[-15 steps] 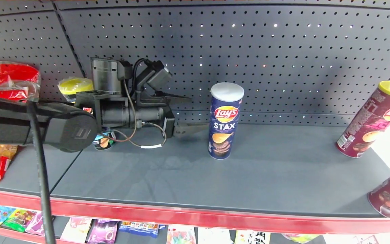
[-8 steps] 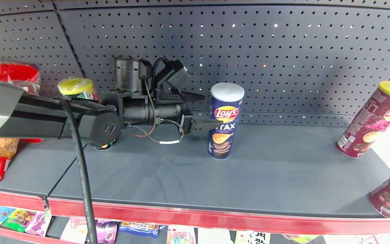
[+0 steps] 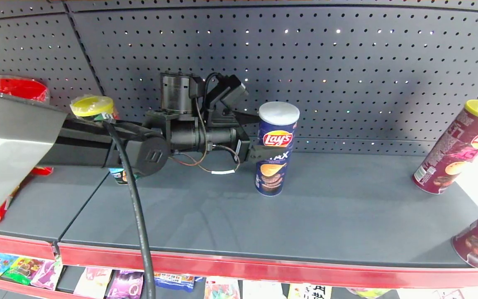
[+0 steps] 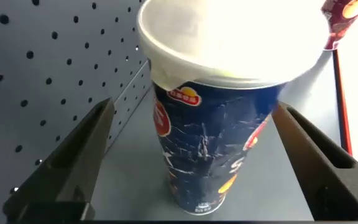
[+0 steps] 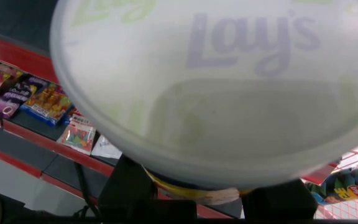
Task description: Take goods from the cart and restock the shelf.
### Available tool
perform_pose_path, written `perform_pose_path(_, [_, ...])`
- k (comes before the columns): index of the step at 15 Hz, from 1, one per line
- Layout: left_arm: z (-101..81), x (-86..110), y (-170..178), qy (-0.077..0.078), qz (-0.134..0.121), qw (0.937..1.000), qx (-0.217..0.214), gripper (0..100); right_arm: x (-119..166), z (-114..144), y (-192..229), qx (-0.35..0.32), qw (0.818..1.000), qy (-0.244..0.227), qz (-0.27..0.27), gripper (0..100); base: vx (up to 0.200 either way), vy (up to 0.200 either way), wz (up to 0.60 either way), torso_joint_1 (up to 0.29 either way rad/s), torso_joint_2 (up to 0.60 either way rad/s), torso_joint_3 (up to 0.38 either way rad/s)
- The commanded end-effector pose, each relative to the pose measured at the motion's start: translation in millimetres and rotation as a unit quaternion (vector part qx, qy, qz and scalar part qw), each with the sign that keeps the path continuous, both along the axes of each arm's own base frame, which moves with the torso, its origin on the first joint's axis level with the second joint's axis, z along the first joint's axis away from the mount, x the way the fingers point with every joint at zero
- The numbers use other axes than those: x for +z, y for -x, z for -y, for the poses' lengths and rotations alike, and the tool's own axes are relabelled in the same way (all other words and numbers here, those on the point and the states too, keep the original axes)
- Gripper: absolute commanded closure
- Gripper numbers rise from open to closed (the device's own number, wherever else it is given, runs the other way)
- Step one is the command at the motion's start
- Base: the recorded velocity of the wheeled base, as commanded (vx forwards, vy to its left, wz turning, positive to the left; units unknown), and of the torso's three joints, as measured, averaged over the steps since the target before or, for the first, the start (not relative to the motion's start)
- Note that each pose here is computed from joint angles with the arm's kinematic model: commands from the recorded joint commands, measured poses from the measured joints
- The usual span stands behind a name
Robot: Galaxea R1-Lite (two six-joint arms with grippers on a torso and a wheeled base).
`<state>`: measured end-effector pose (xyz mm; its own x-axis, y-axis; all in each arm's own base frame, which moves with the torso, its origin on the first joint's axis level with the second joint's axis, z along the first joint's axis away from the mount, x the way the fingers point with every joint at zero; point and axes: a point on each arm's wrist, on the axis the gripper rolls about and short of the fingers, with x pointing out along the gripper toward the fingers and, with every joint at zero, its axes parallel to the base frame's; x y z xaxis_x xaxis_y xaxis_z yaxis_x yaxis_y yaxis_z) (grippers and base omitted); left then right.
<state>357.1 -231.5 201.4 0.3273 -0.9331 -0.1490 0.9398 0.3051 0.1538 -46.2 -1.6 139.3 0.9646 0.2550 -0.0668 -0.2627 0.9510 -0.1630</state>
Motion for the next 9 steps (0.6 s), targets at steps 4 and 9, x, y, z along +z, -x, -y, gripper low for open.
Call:
perform_pose_path(4, [17.0, 1.8, -1, 0.015, -0.017, 0.9996, 0.014, 0, 0, 0, 0, 0.001, 1.000, 0.000, -0.001, 100, 0.000, 0.000, 0.00, 0.000, 0.00, 0.000])
perform_pose_path(9, [28.2, 0.8, -2, 0.018, -0.015, 0.9997, 0.006, 100, -1, 0, 0, 0.001, 1.000, 0.001, -0.002, 100, 0.000, 0.000, 0.00, 0.000, 0.00, 0.000])
